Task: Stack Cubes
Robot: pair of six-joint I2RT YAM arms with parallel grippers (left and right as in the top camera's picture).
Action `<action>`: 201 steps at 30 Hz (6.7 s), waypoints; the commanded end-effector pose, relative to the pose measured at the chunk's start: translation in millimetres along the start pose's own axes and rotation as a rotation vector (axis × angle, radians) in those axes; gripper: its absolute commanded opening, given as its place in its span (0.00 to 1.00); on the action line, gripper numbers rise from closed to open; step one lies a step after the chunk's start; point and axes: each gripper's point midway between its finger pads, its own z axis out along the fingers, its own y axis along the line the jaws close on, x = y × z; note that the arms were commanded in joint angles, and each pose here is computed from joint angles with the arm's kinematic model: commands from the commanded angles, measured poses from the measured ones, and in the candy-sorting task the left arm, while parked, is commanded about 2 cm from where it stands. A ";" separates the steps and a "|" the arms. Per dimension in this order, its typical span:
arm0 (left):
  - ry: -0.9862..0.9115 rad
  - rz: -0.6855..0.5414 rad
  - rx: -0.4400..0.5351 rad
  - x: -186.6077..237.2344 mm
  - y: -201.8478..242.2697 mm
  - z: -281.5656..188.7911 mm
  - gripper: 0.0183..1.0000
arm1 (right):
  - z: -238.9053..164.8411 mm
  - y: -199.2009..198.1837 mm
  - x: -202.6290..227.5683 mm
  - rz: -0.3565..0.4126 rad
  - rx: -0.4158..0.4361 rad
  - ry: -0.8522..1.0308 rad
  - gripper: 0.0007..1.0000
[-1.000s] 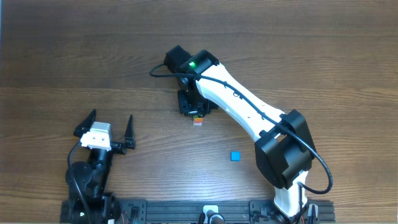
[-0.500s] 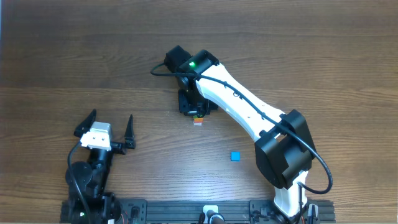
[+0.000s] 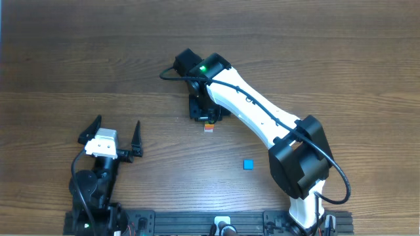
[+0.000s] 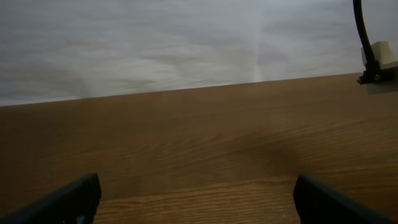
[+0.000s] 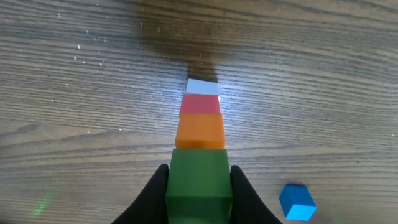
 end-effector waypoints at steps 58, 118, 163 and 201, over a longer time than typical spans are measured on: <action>-0.003 0.018 0.014 1.3 -2.8 0.2 1.00 | -50.4 6.6 46.8 -0.154 -0.012 -0.072 0.99; -0.003 0.019 0.014 1.2 -2.8 0.2 1.00 | 95.3 -113.1 120.3 0.094 0.018 -0.071 0.45; -0.003 0.019 0.014 1.3 -2.8 0.2 1.00 | -1.7 -73.8 73.2 0.036 -0.043 -0.148 0.01; -0.003 0.019 0.014 1.2 -2.8 0.2 1.00 | -44.9 2.1 -13.0 -0.014 0.016 -0.081 0.01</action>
